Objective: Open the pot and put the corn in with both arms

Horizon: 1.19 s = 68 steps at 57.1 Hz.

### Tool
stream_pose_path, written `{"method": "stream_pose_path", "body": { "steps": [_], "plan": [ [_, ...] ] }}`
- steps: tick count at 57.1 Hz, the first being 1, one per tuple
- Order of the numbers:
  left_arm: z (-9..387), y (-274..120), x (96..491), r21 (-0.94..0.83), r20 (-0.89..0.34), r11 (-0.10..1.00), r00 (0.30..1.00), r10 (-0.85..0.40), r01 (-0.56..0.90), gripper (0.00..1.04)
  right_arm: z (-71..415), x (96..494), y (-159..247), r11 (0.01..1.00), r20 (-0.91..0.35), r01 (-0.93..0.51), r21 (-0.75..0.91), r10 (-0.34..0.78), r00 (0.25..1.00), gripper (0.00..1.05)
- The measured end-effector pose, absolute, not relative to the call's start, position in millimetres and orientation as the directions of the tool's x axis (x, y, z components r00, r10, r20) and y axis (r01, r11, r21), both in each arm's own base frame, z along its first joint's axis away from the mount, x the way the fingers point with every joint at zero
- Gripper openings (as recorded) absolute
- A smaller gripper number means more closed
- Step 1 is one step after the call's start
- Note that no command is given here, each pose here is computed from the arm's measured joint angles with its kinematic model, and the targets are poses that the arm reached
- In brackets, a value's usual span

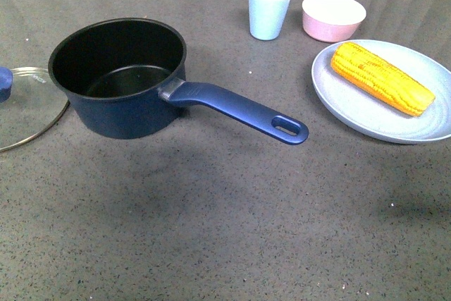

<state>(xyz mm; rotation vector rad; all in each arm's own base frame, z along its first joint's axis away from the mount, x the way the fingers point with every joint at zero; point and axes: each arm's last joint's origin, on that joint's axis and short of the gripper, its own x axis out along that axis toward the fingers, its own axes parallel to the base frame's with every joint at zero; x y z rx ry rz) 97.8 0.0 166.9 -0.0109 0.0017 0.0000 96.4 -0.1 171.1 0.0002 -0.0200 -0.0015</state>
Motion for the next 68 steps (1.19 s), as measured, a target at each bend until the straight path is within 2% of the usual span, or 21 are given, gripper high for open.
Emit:
{"method": "stream_pose_path", "body": {
  "steps": [2, 3, 12, 14, 17, 19, 22, 27, 36, 44, 55, 68],
  "plan": [
    [167, 0, 98, -0.01, -0.002, 1.0, 1.0, 0.0, 0.0, 0.96, 171, 96, 0, 1.0, 0.02, 0.002, 0.0, -0.002, 1.0, 0.96],
    [167, 0, 98, -0.01, -0.002, 1.0, 1.0, 0.0, 0.0, 0.97, 171, 96, 0, 1.0, 0.02, 0.002, 0.0, -0.002, 1.0, 0.96],
    [167, 0, 98, -0.009, -0.002, 1.0, 1.0, 0.0, 0.0, 0.96, 171, 96, 0, 1.0, 0.017, 0.002, 0.0, -0.002, 1.0, 0.96],
    [167, 0, 98, -0.008, -0.002, 1.0, 1.0, 0.001, -0.001, 0.96, 170, 97, 0, 0.998, -0.052, -0.064, -0.028, 0.063, 0.997, 0.96],
    [167, 0, 98, -0.008, -0.002, 1.0, 1.0, 0.0, 0.0, 0.96, 170, 100, -2, 0.984, -0.221, -0.175, -0.041, 0.161, 0.962, 0.96],
    [167, 0, 98, -0.008, -0.002, 1.0, 1.0, 0.0, 0.0, 0.96, 172, 108, -5, 0.967, -0.306, -0.254, -0.033, 0.232, 0.923, 0.96],
    [167, 0, 98, -0.008, -0.002, 1.0, 1.0, 0.0, 0.0, 0.96, 181, 125, -12, 0.954, -0.315, -0.291, -0.069, 0.256, 0.914, 0.96],
    [167, 0, 98, -0.008, -0.002, 1.0, 1.0, 0.0, 0.0, 0.96, 206, 168, -29, 0.954, -0.266, -0.24, -0.182, 0.187, 0.946, 0.96],
    [167, 0, 98, -0.008, -0.002, 1.0, 1.0, 0.0, 0.0, 0.96, 218, 237, -41, 0.914, -0.258, -0.269, -0.303, 0.193, 0.947, 0.96],
    [167, 0, 98, -0.008, -0.002, 1.0, 1.0, 0.0, 0.0, 0.96, 202, 293, -45, 0.859, -0.371, -0.364, -0.361, 0.226, 0.901, 0.96],
    [167, 0, 98, -0.008, -0.002, 1.0, 1.0, 0.0, 0.0, 0.96, 158, 362, -35, 0.788, -0.553, -0.537, -0.302, 0.314, 0.772, 0.96],
    [167, 0, 98, -0.008, -0.002, 1.0, 1.0, 0.0, 0.0, 0.96, 141, 389, -22, 0.756, -0.615, -0.597, -0.269, 0.343, 0.71, 0.96]
  ]
}}
